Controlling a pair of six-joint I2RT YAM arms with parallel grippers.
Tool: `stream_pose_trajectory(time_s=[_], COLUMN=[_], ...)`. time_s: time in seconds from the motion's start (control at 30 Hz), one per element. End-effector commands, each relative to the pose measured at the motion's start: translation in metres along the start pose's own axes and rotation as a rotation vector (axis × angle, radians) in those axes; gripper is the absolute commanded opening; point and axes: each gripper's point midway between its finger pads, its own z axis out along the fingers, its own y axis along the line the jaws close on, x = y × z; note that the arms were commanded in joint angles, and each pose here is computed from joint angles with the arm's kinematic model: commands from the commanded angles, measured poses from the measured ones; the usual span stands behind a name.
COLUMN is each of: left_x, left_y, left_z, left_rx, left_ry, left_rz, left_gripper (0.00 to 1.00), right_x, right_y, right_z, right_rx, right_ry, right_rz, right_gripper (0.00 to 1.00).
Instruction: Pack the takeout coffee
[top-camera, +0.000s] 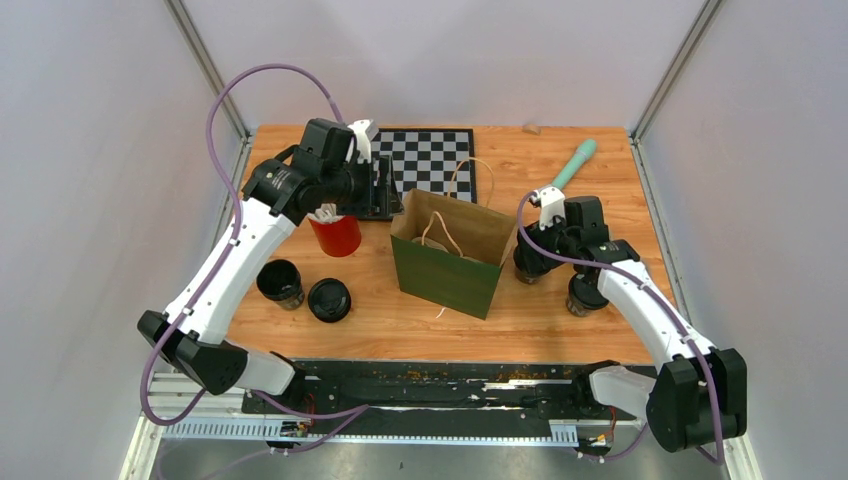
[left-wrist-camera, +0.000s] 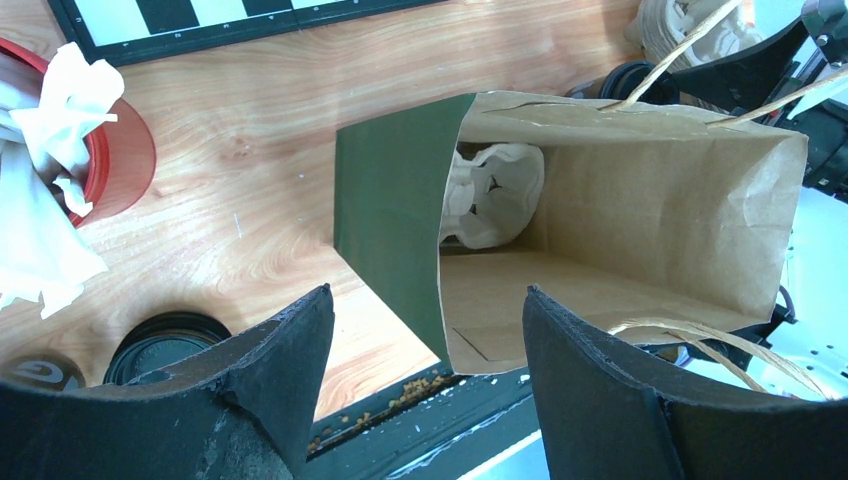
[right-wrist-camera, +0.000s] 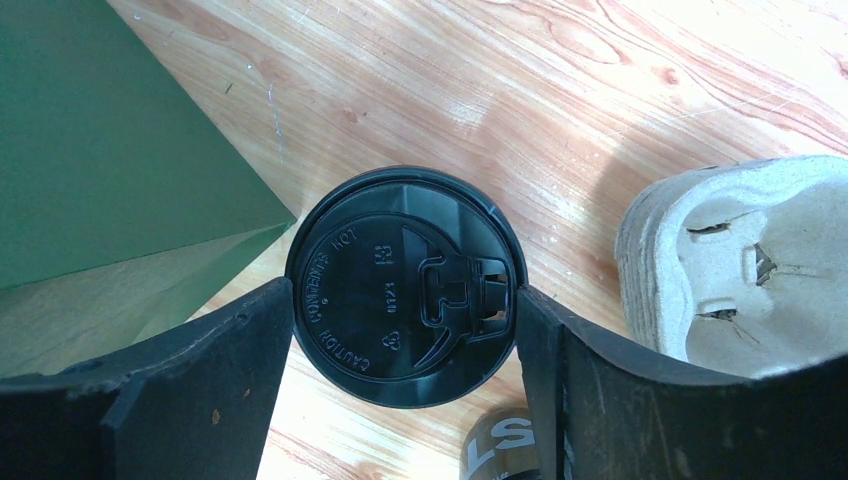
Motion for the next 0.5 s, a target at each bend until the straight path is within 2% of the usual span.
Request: stream_pose_trajectory(time_s=[0.0,0.27,0.47], left_x=[-0.007,-0.009,-0.009], left_y=[-0.003,-0.004,-0.004], left_z=[-0.010,-0.009,-0.009], left_rx=[0.015,0.018,0.018], left_ry=[-0.053,-0.062,-0.061], left_rz=[0.007,-0.001,-0.001], left_gripper=[0.77,0.77,0.77], right_x=[-0.011,-0.011,-0.009], right_y=[-0.003,-0.006,-0.004], right_z=[-0.002,0.006,0.009], right_rx=[0.015,0.013,0.002], right_ry=[-0.044,-0.021,-0.017], right_rz=[-0.035,-0.050,-0.046], right_gripper=[0.80,0.90,0.87])
